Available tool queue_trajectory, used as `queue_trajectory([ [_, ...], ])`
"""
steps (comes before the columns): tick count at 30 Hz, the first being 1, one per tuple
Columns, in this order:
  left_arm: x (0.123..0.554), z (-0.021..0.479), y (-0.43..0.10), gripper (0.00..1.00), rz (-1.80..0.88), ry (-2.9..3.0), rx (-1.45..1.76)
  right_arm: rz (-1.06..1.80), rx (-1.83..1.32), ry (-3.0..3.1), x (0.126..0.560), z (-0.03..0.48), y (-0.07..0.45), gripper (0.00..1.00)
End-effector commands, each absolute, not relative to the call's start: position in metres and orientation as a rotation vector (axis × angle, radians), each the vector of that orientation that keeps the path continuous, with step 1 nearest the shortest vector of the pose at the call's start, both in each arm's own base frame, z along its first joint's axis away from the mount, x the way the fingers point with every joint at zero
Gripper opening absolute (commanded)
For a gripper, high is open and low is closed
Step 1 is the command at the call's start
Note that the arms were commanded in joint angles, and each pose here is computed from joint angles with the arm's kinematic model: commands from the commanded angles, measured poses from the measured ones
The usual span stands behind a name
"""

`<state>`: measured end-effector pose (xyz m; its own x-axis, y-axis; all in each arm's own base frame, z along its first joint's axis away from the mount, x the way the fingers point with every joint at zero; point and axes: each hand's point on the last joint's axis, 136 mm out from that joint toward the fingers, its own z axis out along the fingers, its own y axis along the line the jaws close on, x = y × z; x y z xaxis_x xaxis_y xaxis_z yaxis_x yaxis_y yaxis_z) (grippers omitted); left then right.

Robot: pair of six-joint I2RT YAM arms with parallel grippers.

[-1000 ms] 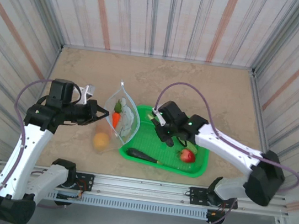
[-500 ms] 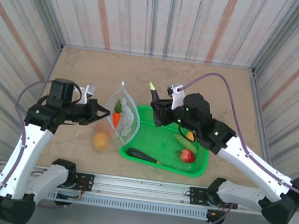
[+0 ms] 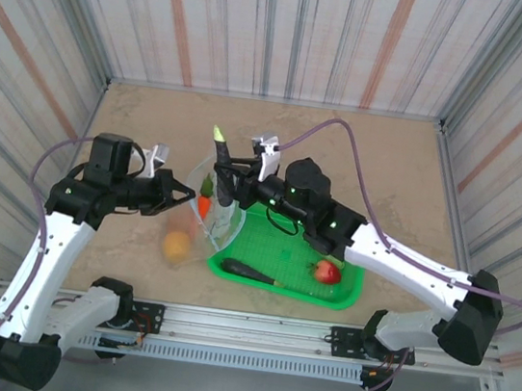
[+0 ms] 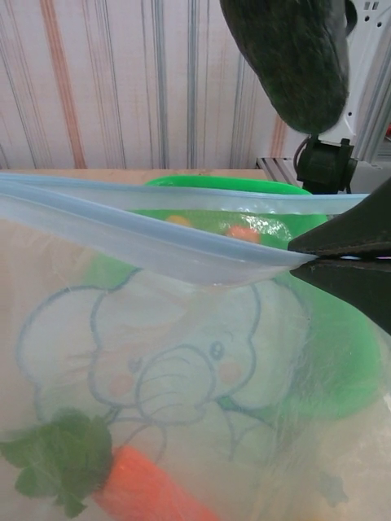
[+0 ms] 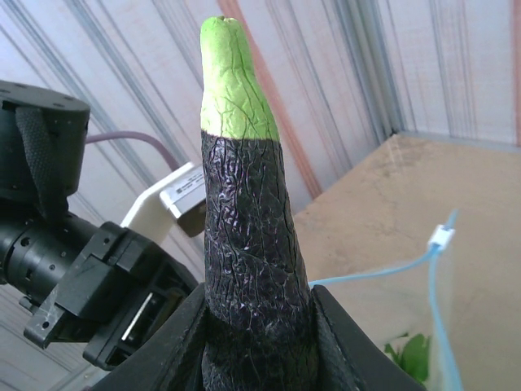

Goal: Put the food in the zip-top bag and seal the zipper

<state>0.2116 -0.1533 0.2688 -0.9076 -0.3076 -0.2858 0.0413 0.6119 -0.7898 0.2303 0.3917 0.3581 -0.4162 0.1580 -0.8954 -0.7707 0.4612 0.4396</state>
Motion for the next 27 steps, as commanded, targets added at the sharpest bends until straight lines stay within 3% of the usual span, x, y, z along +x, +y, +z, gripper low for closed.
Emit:
queue_trajectory([
  [1,0.214,0.289,-0.159,0.00,-1.259,2.395,-0.180,1.182,-0.493,1.679,0.230,0.348,0.407,0.31],
  [18,0.218,0.299,-0.159,0.00,-1.251,2.372,-0.173,0.889,-0.505,2.192,0.224,0.198,0.418,0.34],
  [24,0.218,0.295,-0.162,0.00,-1.272,2.374,-0.165,0.895,-0.435,2.342,0.232,0.180,0.424,0.44],
  [27,0.218,0.291,-0.163,0.00,-1.278,2.379,-0.167,1.000,-0.394,2.405,0.235,0.179,0.433,0.56],
])
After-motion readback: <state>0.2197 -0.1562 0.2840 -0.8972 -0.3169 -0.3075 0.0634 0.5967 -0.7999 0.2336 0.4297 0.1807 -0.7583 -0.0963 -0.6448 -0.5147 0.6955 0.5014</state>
